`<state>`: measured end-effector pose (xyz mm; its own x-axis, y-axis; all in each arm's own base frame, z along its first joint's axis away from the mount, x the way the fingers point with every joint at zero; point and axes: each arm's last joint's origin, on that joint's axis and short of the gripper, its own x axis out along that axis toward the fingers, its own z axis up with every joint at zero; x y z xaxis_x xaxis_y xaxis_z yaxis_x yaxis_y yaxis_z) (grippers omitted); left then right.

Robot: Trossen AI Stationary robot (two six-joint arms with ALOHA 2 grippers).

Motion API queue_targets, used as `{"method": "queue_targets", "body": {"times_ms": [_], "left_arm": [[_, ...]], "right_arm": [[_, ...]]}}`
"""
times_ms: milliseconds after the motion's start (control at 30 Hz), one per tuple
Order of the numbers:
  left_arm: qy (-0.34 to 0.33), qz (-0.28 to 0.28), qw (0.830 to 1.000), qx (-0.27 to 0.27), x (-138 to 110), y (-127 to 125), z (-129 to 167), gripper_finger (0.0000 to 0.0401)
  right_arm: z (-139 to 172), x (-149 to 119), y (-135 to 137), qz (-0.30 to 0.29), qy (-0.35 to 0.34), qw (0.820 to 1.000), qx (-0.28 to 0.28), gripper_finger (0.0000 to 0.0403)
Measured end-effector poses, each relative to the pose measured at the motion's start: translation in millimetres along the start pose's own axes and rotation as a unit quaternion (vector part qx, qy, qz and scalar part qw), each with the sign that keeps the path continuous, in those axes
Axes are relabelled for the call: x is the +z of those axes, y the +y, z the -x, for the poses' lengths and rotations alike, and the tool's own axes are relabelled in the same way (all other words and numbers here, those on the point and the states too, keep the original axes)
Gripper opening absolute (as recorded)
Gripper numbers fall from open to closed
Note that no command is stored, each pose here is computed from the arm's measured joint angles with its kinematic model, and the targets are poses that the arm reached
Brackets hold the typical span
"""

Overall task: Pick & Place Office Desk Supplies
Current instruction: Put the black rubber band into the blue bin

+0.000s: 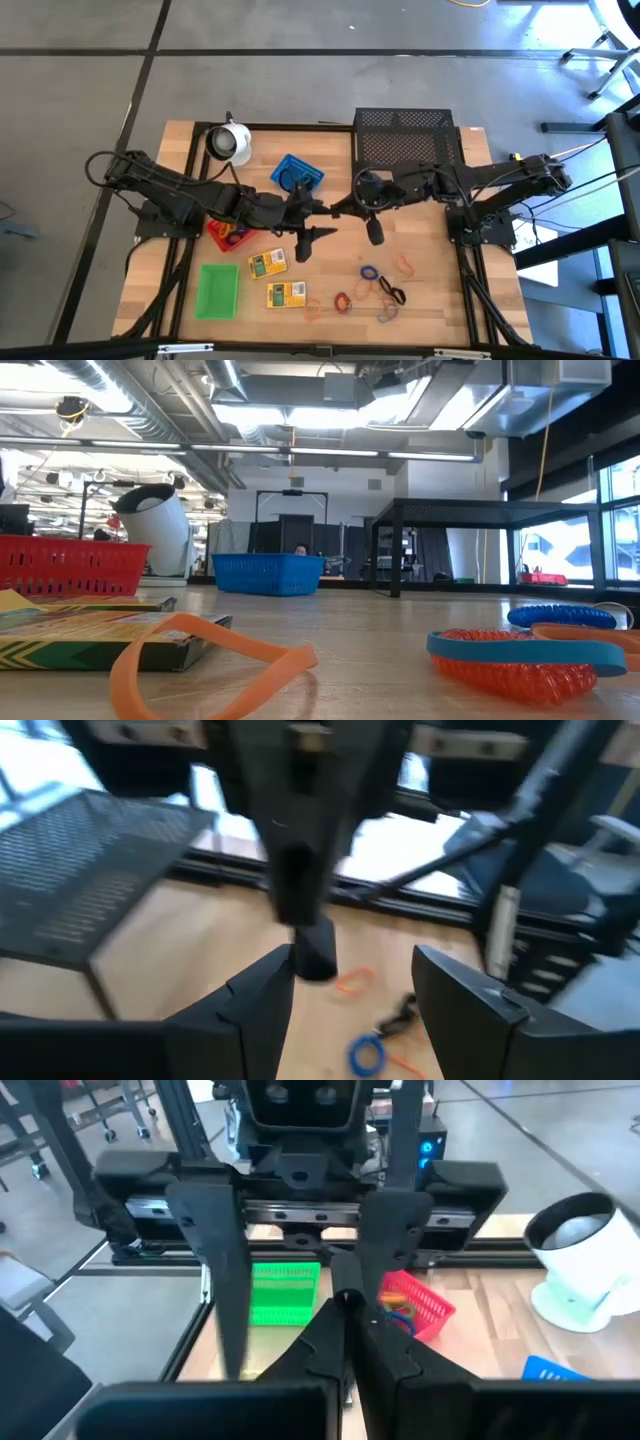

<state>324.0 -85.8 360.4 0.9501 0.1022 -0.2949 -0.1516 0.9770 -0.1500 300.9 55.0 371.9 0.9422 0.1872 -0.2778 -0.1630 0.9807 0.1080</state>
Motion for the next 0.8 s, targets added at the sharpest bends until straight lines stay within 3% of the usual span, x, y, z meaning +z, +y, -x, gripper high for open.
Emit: {"method": "queue_targets", "body": {"times_ms": [333,433,667,800], "left_arm": [[-0.014,0.030,0.999,0.034,3.5,9.4,-2.9,0.0179],[-0.023,0.034,0.999,0.031,5.4,8.7,-2.9,0.0144],[-0.023,0.034,0.999,0.026,5.7,8.4,-2.7,0.0015],[-0.022,0.035,0.999,0.021,5.6,8.0,-2.7,0.0006]], "right_arm": [[0.0,3.1,0.5,0.012,-0.016,1.000,0.002,0.0013],[0.1,3.1,0.5,0.012,-0.016,1.000,0.002,0.0013],[0.0,3.1,0.4,0.010,-0.016,1.000,0.002,0.0013],[0.1,3.3,-1.8,-0.026,-0.016,1.000,-0.001,0.0016]]}}
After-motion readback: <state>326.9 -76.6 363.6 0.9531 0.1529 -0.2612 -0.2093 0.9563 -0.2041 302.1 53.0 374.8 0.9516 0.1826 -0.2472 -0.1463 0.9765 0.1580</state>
